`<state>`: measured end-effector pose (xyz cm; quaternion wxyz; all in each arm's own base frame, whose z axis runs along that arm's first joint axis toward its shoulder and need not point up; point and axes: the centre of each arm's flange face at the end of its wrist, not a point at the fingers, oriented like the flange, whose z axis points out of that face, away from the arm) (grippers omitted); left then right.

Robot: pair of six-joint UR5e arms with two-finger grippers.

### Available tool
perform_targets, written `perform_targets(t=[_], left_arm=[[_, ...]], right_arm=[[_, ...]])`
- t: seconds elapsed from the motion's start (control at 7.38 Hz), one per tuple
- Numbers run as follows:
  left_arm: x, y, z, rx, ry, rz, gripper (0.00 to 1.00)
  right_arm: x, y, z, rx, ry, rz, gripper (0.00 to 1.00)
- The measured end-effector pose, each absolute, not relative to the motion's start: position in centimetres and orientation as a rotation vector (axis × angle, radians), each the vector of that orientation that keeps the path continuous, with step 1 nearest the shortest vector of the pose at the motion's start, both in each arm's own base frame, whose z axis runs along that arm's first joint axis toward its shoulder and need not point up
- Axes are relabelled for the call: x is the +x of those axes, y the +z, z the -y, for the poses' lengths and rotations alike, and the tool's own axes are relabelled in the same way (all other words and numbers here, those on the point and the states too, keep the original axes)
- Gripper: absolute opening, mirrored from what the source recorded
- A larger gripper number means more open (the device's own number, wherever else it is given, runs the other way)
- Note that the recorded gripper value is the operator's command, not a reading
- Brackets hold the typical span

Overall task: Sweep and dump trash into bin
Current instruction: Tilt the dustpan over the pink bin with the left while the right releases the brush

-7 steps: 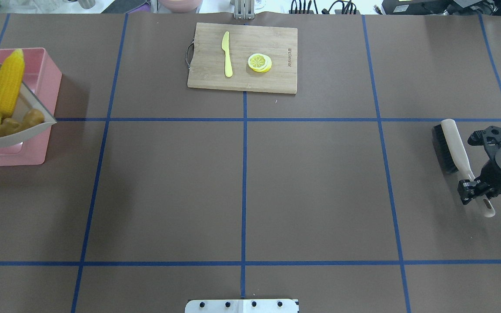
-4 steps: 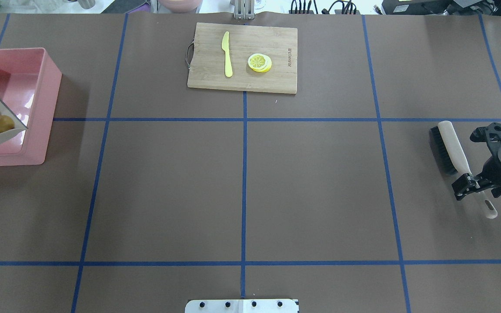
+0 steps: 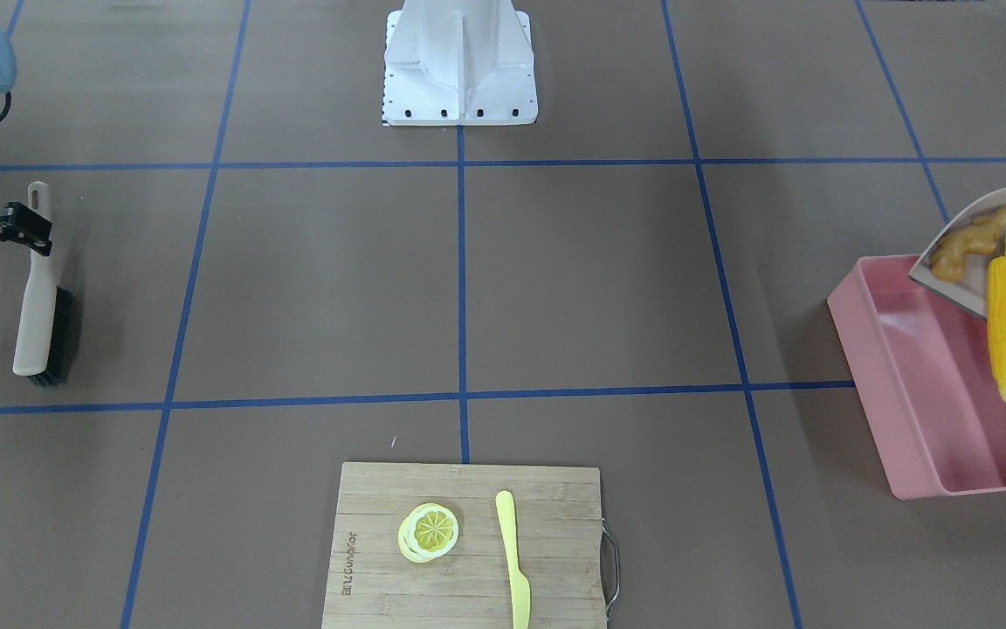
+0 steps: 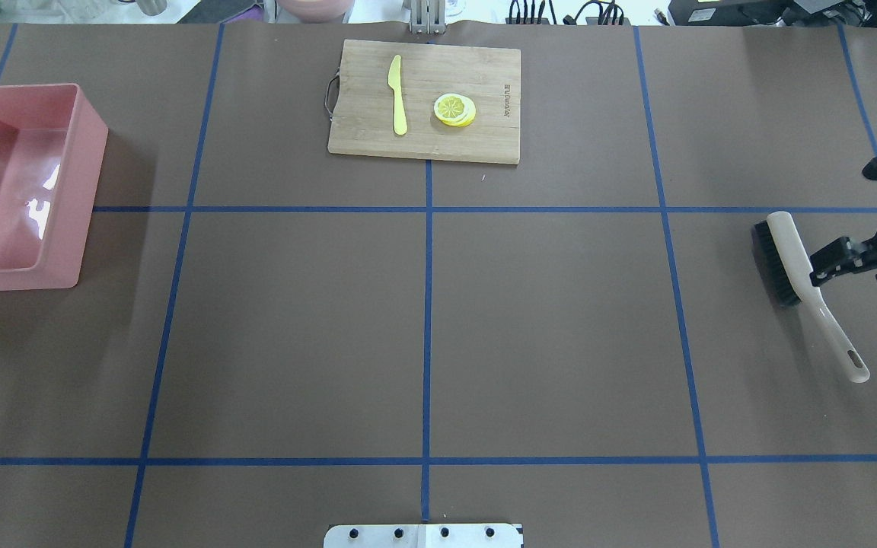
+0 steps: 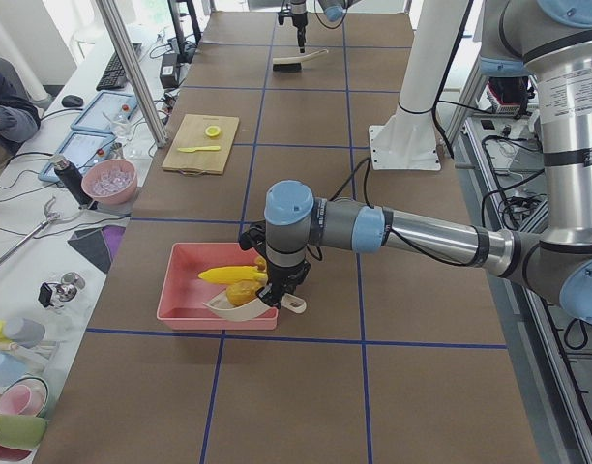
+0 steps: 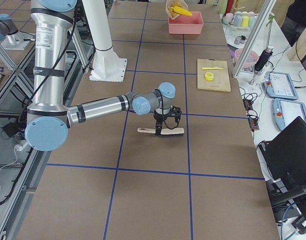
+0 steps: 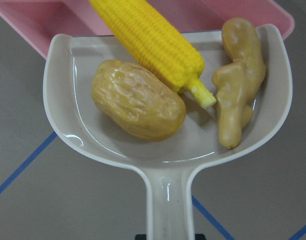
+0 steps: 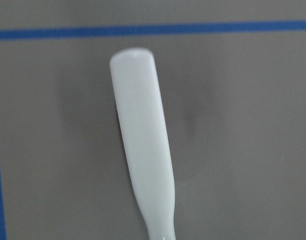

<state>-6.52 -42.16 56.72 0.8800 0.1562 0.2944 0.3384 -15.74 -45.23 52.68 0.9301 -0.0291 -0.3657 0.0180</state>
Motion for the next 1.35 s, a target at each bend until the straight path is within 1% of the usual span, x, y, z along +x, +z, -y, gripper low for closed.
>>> perform_targets(t=[0.27, 0.41, 0.68, 0.95, 1.35], left_arm=[[-8.1, 55.9, 45.3, 0.301, 0.708, -0.587, 0.34], [-8.6, 55.5, 46.3, 0.273, 0.727, -0.551, 0.34], [-9.2, 54.6, 47.3, 0.221, 0.800, -0.484, 0.34], [-9.4, 53.7, 47.7, 0.226, 0.829, -0.463, 0.34], [-8.7, 49.7, 48.0, 0.405, 0.854, -0.538, 0.34]], right_arm=[[-10.1, 50.8, 48.2, 0.033, 0.128, 0.767, 1.00], [-7.6, 51.1, 49.0, 0.075, 0.122, 0.755, 1.00], [-2.5, 54.4, 49.9, 0.121, 0.068, 0.716, 1.00], [0.5, 57.1, 49.8, 0.115, 0.070, 0.696, 1.00], [3.1, 58.5, 49.3, 0.101, 0.122, 0.699, 1.00]])
